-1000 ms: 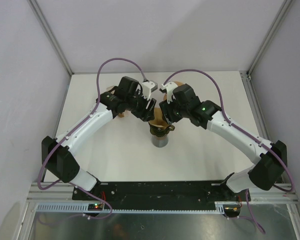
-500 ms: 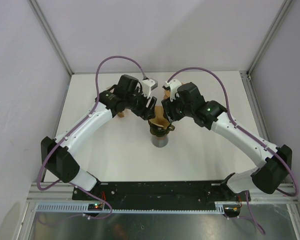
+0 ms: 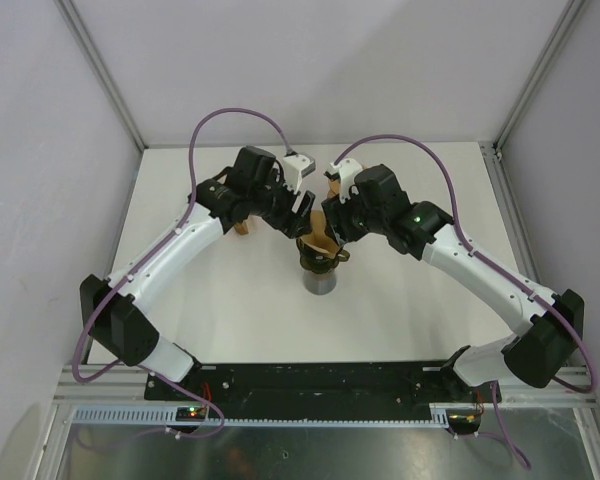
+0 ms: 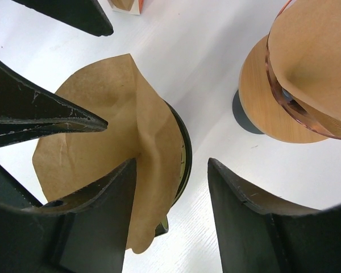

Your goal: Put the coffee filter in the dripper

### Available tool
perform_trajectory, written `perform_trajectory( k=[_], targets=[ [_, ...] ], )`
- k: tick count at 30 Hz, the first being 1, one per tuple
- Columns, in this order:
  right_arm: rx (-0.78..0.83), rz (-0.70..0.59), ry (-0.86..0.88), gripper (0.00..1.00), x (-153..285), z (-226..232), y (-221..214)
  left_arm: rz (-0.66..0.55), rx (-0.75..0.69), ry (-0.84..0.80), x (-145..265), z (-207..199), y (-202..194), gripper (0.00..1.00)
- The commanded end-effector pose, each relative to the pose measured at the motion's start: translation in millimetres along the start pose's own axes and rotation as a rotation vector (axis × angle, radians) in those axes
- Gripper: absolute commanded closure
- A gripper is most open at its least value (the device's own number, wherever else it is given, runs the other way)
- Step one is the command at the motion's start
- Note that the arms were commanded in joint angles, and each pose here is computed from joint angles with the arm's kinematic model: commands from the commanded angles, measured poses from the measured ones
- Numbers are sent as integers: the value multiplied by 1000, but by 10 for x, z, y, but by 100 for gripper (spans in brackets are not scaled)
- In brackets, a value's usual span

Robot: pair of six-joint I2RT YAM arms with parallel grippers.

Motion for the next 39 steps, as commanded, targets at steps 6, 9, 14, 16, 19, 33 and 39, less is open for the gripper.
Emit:
perform_trajectory(
  k=[6, 9, 14, 16, 19, 33, 39],
  targets=[
    [14, -84, 14, 41, 121, 18, 214, -101, -55, 5, 236, -55, 272, 21],
    [14, -87, 12, 41, 127, 16, 229, -107, -56, 9, 255, -49, 290, 20],
    [19, -97, 2, 41, 167, 4, 282, -113, -63, 13, 278, -52, 309, 20],
    [19, -101, -2, 40, 189, 4, 307, -116, -64, 13, 286, -56, 316, 19],
    [20, -101, -6, 39, 200, 0, 332, -118, -64, 9, 288, -59, 320, 19],
    [70, -155, 22, 42, 331, 105, 527, -94, -61, 19, 253, -33, 228, 20],
    [72, -107, 157, 75, 207, 336, 412, -97, -61, 20, 254, -35, 238, 19]
  ],
)
Point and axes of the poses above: each gripper's point midway between its finger pads, its own x axis back along the fingers, its own z axis along the line the jaws close on, y = z × x, the point moved 3 cm from there along x, back along the fingers, and after that the axes turned 1 degree about -x, right-handed, at the moved point
